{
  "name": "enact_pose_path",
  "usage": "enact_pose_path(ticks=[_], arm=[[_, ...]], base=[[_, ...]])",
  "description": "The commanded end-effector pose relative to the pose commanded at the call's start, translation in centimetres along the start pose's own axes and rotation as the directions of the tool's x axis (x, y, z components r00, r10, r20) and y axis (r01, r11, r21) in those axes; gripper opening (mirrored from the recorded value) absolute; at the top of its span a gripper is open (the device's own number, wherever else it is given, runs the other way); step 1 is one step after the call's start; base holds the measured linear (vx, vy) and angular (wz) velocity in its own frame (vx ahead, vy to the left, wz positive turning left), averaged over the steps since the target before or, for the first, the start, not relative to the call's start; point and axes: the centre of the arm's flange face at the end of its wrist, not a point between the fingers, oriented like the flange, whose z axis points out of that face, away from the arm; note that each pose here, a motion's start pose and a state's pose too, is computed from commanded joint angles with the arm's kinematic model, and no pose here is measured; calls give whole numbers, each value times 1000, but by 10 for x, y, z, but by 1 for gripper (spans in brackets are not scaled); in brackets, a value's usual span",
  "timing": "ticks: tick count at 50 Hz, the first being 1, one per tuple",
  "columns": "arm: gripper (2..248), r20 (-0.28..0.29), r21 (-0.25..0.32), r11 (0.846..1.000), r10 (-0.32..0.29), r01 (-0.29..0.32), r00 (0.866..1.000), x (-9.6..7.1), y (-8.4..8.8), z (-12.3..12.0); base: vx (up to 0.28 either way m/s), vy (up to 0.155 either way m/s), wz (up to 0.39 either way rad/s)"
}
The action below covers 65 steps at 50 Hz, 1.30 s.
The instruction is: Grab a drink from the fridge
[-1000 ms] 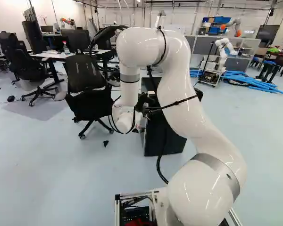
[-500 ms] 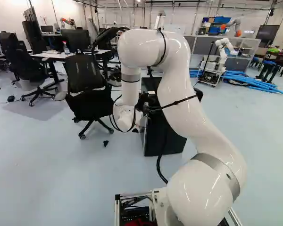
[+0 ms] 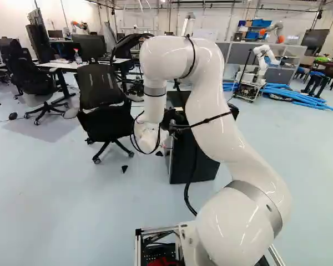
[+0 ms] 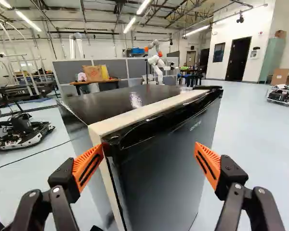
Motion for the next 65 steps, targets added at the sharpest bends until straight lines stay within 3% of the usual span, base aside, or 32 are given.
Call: enact_pose_path(ticks=[65], arm=[[247, 3, -9, 1000, -10, 10, 1000, 1, 9, 1]], base=[[0, 0, 0]])
